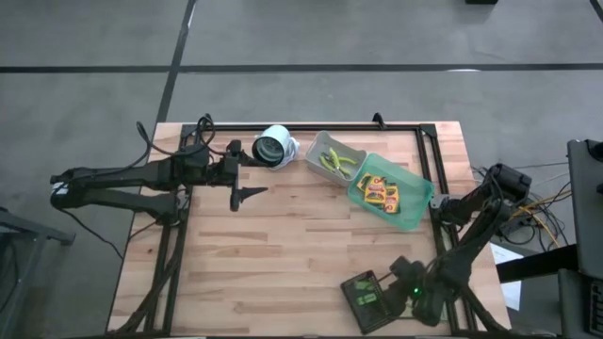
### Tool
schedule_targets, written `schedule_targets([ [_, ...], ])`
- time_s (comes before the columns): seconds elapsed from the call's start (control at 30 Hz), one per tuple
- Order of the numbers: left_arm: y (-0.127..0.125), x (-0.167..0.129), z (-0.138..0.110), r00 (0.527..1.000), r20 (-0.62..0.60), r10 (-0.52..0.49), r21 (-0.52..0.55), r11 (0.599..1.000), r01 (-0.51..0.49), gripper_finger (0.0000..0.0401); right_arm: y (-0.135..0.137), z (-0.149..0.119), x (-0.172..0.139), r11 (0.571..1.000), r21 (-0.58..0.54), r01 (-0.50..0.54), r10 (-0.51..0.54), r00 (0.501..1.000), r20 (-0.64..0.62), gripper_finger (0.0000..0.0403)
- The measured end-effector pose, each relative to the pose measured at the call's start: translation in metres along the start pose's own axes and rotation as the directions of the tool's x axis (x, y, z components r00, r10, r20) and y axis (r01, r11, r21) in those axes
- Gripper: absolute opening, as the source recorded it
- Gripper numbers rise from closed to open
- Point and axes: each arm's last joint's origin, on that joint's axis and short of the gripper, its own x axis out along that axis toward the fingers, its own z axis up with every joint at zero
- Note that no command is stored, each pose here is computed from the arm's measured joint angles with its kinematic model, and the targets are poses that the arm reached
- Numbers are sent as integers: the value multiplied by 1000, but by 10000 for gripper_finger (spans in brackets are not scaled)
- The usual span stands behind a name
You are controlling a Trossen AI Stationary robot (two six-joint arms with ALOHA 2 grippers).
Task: Pick & Place School Supplies
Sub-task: Put the green eraser into the black bin, then adjust the black bin
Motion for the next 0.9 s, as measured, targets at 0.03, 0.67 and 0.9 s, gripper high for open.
schedule_targets([
  [0.03, 0, 0, 0, 1000, 0, 0, 0, 1000, 0, 328, 1, 0, 1, 1000, -2, -7, 7, 1000, -2, 131],
  [0.67, 0, 0, 0, 1000, 0, 0, 0, 1000, 0, 328, 22, 25, 16, 995, -33, -96, 96, 995, 10, 128],
  [0.9, 0, 0, 0, 1000, 0, 0, 0, 1000, 0, 328, 18, 19, 10, 999, 15, -52, 54, 991, -126, 135],
])
